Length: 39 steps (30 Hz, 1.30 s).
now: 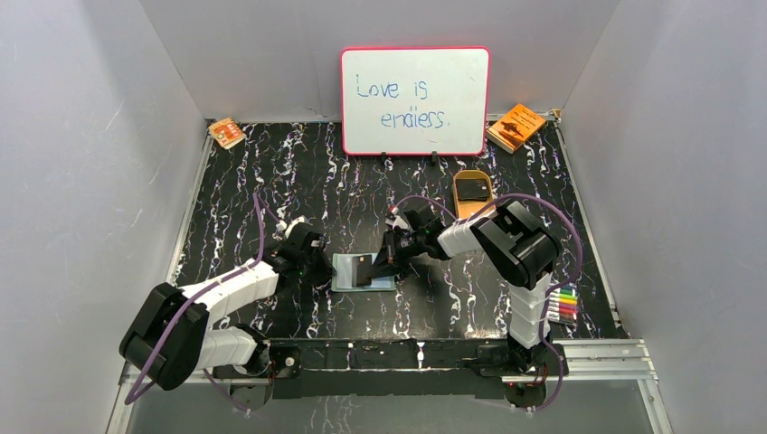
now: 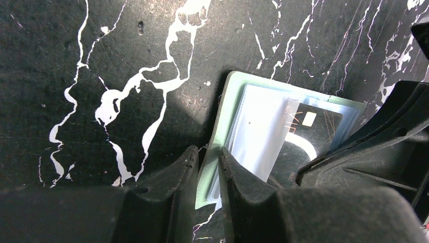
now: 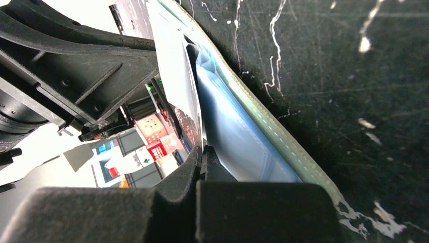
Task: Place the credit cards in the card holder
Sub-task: Insert the credit card into the card holder.
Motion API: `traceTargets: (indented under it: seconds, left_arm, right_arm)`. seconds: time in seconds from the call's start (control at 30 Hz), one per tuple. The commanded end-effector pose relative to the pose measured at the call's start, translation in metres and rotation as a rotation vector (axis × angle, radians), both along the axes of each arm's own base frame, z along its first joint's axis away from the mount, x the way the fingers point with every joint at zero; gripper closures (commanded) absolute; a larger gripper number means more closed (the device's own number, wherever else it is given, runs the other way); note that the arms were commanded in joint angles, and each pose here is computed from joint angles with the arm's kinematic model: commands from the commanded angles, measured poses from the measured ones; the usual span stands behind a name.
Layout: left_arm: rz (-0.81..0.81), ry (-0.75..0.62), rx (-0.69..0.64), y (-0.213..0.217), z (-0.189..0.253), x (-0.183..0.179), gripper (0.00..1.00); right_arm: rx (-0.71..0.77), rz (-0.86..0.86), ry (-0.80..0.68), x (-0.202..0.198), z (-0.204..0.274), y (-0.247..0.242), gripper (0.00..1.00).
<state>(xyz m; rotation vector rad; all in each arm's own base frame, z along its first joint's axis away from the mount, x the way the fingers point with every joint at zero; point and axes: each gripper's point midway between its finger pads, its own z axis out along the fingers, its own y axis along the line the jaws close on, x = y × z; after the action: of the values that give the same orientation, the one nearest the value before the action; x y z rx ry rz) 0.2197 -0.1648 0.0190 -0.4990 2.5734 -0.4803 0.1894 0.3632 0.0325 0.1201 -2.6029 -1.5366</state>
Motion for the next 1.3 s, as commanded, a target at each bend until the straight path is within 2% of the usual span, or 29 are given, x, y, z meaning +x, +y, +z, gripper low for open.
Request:
traceTargets:
  seconds: [0.0, 0.23, 0.6, 0.97, 1.27]
  left_arm:
    - [0.001, 0.093, 0.063, 0.015, -0.019, -0.022, 0.81]
    - [0.002, 0.094, 0.076, 0.017, -0.021, -0.022, 0.85]
    - [-0.007, 0.099, 0.067, 0.015, -0.022, -0.024, 1.0]
    - [0.0, 0.105, 0.039, 0.012, -0.022, -0.026, 1.0]
    - [-0.001, 0.109, 0.025, 0.01, -0.023, -0.027, 1.0]
  right_arm:
    - [0.041, 0.025, -0.028, 0.0, 0.008, 0.011, 1.0]
    - [0.043, 0.037, -0.019, -0.006, 0.005, 0.015, 1.0]
    - [0.001, 0.024, -0.009, -0.005, -0.002, 0.022, 1.0]
    - [-0.035, -0.067, 0.002, 0.003, -0.006, 0.022, 1.0]
    - [-0.029, -0.061, 0.009, 0.001, -0.005, 0.03, 1.0]
